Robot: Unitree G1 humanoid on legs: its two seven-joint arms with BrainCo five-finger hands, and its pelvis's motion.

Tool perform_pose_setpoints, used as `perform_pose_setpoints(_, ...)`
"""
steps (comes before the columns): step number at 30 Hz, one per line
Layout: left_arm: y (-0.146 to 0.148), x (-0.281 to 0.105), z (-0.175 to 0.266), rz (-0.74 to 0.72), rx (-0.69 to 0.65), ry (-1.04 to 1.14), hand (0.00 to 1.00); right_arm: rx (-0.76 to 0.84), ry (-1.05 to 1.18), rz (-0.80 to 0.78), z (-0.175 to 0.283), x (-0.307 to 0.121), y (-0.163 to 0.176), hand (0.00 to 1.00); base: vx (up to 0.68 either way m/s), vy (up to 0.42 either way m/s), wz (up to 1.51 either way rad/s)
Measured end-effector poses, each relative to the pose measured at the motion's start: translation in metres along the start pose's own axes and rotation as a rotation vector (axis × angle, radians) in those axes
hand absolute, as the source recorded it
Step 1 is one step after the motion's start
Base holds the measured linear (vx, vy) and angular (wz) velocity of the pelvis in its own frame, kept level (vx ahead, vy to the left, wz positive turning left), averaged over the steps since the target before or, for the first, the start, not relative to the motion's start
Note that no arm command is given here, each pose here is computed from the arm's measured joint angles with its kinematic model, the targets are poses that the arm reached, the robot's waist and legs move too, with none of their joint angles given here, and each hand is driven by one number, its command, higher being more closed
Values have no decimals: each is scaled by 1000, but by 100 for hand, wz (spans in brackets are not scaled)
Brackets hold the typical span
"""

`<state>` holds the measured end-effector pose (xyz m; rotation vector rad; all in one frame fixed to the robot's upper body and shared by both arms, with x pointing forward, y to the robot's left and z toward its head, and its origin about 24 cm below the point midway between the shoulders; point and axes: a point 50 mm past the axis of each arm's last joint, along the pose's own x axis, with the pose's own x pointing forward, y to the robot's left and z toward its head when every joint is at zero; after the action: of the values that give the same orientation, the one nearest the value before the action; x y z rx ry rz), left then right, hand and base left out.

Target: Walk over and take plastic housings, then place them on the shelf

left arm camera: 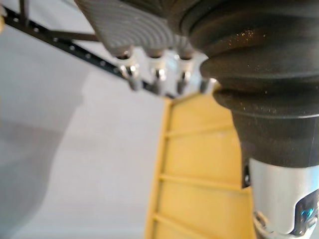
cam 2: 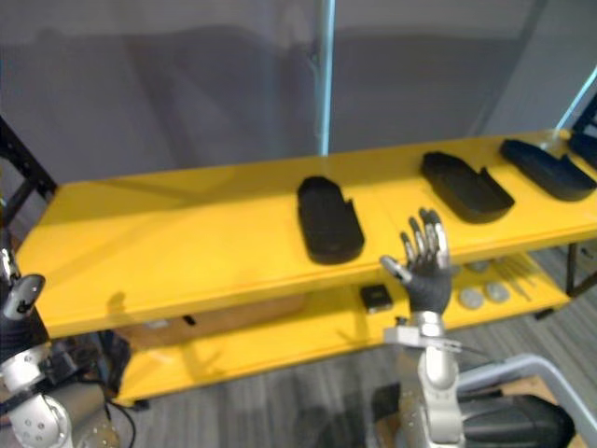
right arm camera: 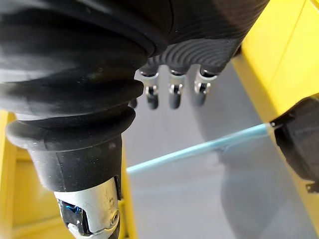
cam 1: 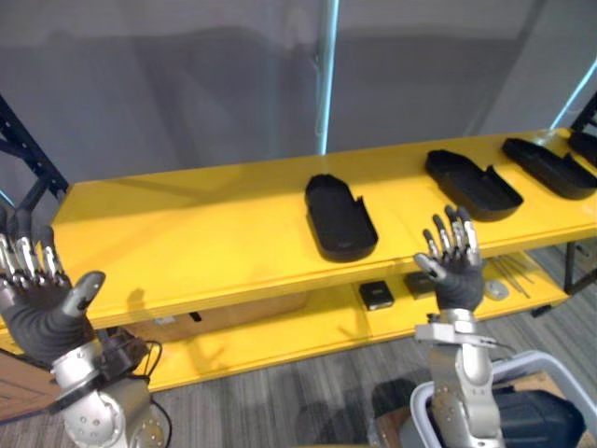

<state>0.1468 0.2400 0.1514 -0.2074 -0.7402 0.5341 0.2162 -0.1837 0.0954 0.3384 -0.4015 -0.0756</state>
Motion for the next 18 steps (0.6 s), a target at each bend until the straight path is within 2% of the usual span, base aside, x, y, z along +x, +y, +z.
perform_pose_setpoints(3,5,-1,-7,31,21,31,0,-24,-20,-1,5,1,-8,0,-61,0,3)
perform_pose_setpoints(8,39,-15,-43,232,194,242,0,-75,-1,-46,3,-1,-27,0,-94,14,1)
perform_pose_setpoints(11,59,-25,-48,344,292,297,0,-90,6,-63,2,-8,-32,0,-12,3,0)
perform_pose_setpoints(18,75,-31,-46,401,337,318,0,-90,77,-48,-9,-22,-30,0,65,6,4)
